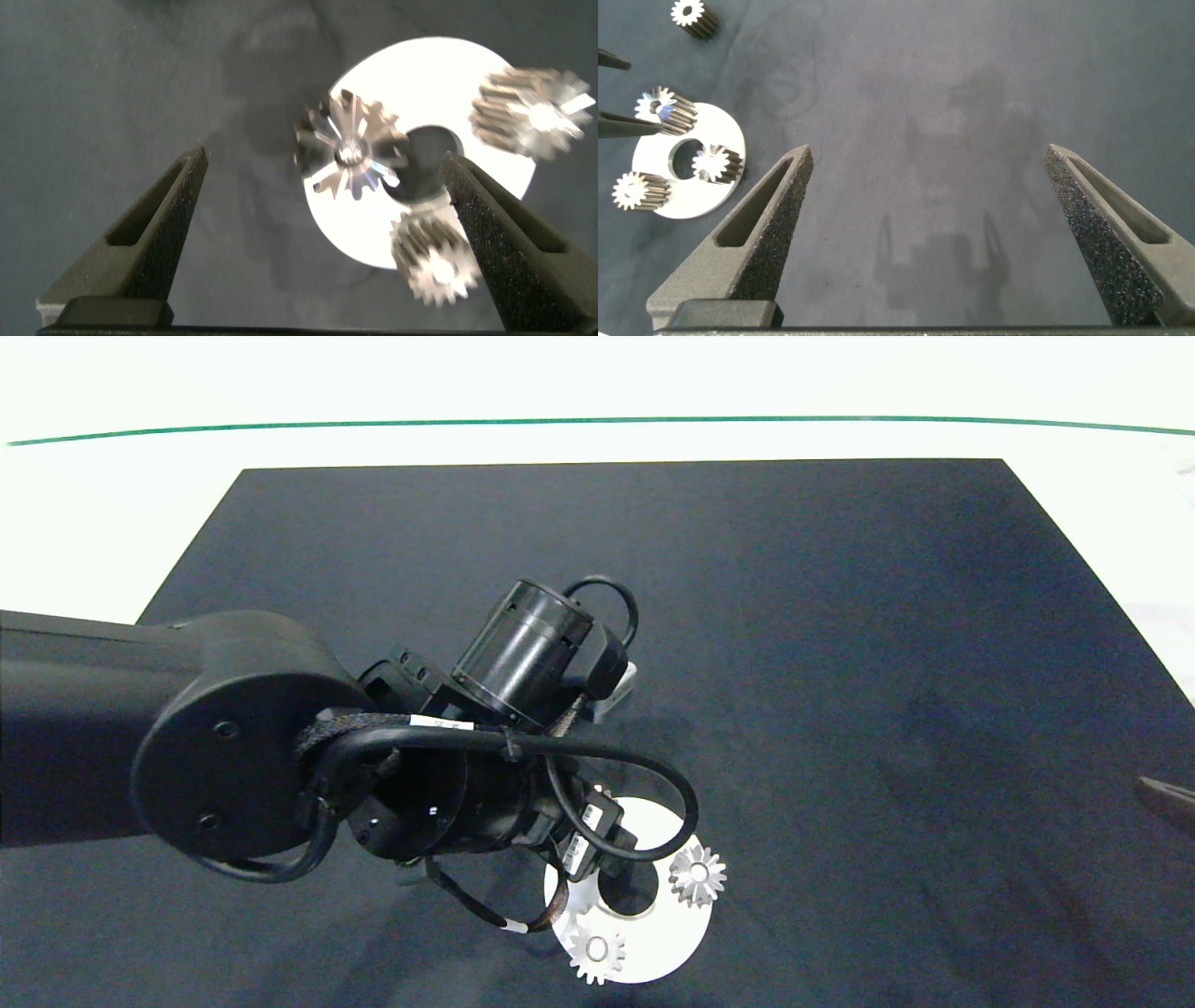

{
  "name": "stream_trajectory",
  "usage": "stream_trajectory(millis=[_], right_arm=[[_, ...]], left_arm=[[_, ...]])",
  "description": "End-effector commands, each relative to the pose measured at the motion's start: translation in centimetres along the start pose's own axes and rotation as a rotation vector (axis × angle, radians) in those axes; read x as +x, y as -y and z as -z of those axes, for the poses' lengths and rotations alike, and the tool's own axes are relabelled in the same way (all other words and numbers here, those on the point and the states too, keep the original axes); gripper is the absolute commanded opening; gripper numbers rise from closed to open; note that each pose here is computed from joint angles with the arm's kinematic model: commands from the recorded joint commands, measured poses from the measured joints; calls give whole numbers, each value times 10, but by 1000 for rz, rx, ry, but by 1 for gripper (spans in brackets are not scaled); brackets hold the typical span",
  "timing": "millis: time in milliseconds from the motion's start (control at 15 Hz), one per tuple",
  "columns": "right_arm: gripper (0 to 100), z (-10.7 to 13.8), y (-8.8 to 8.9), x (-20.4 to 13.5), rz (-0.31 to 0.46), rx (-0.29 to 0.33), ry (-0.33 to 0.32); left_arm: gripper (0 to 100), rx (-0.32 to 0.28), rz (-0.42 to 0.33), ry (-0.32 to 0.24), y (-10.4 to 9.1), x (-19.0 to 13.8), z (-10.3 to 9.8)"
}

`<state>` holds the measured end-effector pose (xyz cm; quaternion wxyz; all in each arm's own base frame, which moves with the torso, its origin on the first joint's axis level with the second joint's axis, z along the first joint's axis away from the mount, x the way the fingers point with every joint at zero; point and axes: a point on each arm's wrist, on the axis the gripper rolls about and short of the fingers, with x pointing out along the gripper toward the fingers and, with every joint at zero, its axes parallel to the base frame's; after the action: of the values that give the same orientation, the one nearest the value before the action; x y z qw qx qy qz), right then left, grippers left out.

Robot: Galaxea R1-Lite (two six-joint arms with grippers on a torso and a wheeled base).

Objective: Remove an incorrectly installed larger gear and replace it with the correct smaller gear

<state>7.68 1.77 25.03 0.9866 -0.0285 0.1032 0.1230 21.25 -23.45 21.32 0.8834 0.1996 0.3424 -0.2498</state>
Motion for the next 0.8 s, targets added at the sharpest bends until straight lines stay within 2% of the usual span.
stream_trajectory(millis=[67,467,800], right_arm=[[100,0,0,0,-1,-1,-1],[100,0,0,1,-1,0,-2],[100,1,0,3,-2,0,-10]], left_arm=[[100,8,1,-16,4,8,-1],[99,21,3,-50,10,20,3],[90,11,11,-27,15,18,-3]])
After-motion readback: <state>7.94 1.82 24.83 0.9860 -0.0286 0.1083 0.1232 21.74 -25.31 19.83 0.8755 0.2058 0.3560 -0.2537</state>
